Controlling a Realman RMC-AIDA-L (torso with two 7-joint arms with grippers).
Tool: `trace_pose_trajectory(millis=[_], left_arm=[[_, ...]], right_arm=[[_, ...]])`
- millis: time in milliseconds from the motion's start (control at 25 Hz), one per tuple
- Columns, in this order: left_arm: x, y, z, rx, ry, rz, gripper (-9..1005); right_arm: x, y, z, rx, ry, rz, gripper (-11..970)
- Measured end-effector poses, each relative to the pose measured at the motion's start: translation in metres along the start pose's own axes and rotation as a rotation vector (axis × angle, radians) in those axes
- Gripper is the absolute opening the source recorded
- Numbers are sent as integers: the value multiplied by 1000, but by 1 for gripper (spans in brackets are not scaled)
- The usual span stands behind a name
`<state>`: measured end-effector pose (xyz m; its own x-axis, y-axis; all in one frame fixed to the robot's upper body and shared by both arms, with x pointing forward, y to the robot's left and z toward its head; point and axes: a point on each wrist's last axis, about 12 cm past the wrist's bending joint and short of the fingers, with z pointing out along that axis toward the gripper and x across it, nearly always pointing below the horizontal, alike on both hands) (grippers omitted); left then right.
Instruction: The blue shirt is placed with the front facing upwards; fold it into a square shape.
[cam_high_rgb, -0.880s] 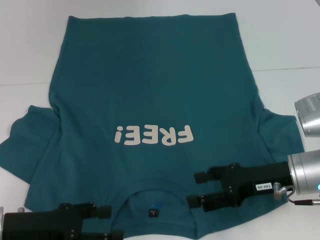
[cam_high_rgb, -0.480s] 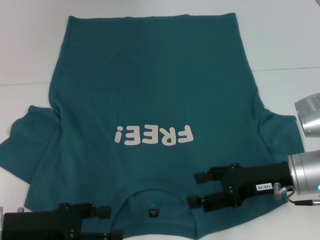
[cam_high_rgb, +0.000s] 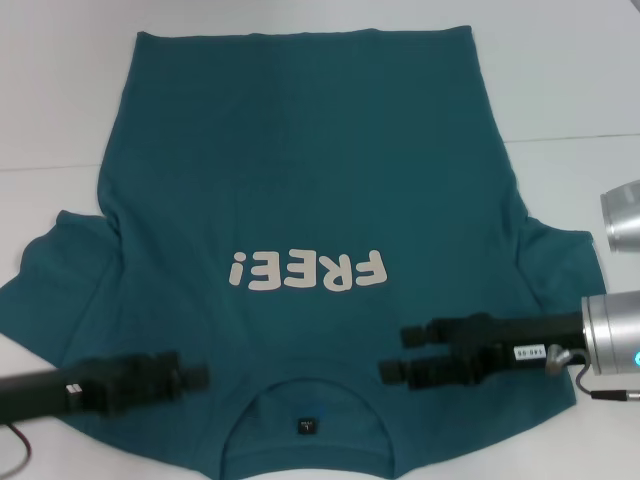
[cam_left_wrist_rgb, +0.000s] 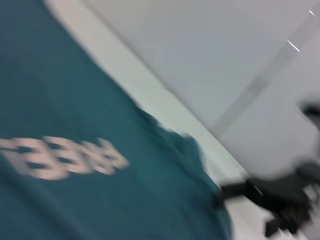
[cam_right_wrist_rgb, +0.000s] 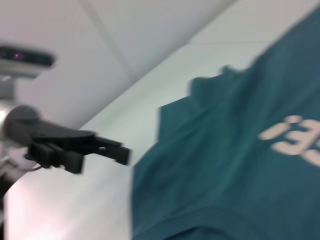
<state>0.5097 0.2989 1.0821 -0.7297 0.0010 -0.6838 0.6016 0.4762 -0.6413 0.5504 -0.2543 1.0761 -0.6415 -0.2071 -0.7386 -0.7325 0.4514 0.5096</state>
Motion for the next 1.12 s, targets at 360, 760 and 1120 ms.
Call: trace_pose_trajectory(millis=[360, 760, 1120], left_arm=[[-26, 20, -31, -107, -223, -390, 874], [-33, 33, -37, -175, -312, -545, 875], [-30, 43, -41, -242, -340, -565, 874]], right_arm=[[-15, -9, -9, 55, -32, 173, 924], [-31, -13, -18, 63, -62, 260, 924], [-27, -15, -24, 74, -61, 271, 924]])
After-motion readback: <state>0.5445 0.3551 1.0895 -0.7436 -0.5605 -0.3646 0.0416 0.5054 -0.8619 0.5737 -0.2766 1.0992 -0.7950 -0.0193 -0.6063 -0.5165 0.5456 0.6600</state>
